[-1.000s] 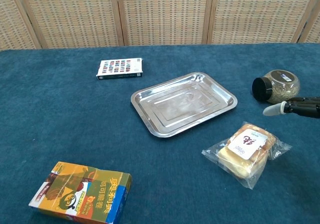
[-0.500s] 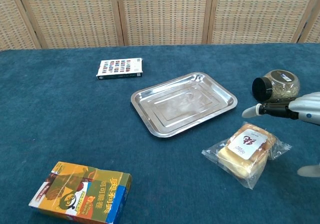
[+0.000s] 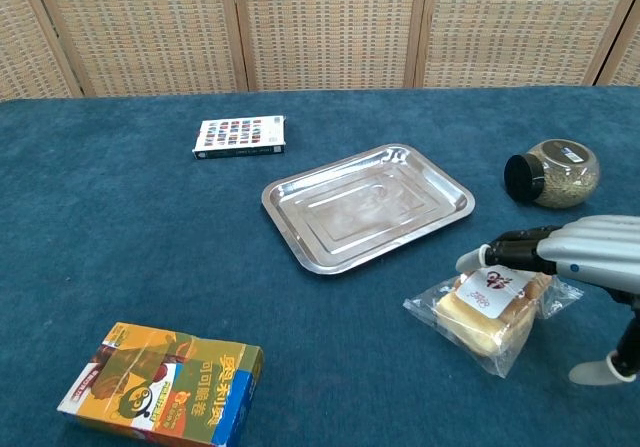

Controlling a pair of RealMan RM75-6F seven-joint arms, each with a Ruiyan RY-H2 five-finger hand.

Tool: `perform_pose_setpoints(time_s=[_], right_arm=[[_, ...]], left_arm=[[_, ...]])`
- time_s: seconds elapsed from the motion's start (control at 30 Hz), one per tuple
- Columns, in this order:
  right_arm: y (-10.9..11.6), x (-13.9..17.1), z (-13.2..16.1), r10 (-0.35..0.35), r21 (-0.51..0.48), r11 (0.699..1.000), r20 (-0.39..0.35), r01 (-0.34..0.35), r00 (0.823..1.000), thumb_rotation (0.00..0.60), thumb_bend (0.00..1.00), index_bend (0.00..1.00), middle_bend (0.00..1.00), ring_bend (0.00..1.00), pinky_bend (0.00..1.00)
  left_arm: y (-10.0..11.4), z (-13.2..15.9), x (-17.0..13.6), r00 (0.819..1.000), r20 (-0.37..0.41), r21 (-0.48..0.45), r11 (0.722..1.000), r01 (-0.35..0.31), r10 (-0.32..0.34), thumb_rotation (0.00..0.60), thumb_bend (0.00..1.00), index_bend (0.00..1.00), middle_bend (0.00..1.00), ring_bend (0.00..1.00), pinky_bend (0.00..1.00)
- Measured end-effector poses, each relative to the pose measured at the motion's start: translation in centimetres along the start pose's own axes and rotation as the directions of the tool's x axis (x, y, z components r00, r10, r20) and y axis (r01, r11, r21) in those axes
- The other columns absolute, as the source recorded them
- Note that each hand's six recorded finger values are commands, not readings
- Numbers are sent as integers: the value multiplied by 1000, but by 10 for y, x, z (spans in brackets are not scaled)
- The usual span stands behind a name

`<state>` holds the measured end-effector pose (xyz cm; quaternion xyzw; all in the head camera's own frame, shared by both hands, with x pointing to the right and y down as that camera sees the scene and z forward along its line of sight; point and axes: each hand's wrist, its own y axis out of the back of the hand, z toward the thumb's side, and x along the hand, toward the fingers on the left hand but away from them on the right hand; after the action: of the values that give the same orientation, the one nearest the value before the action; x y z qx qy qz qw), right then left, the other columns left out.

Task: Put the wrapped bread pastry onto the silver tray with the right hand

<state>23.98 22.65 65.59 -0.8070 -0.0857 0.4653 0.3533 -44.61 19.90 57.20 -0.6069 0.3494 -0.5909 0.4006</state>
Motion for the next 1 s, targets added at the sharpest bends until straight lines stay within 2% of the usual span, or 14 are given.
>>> perform_pose_setpoints(time_s=[0.37, 0.83, 1.0], right_arm=[[8, -12, 4, 5, 16, 1000, -15, -4, 1000, 600, 225, 48, 60, 28, 81], [1, -31, 5, 40, 24, 999, -25, -40, 999, 600, 225, 49, 63, 28, 83], [0, -35, 5, 37, 25, 999, -28, -36, 999, 600, 226, 142, 157, 59, 181]], left_arm=[[2, -2, 0, 1000, -6, -5, 1000, -4, 4, 600, 495, 0, 0, 0, 0], [4, -7, 1, 1000, -14, -15, 1000, -5, 5, 600, 495, 0, 0, 0, 0], [5, -10, 1, 1000, -23, -20, 1000, -8, 8, 600, 495, 0, 0, 0, 0]])
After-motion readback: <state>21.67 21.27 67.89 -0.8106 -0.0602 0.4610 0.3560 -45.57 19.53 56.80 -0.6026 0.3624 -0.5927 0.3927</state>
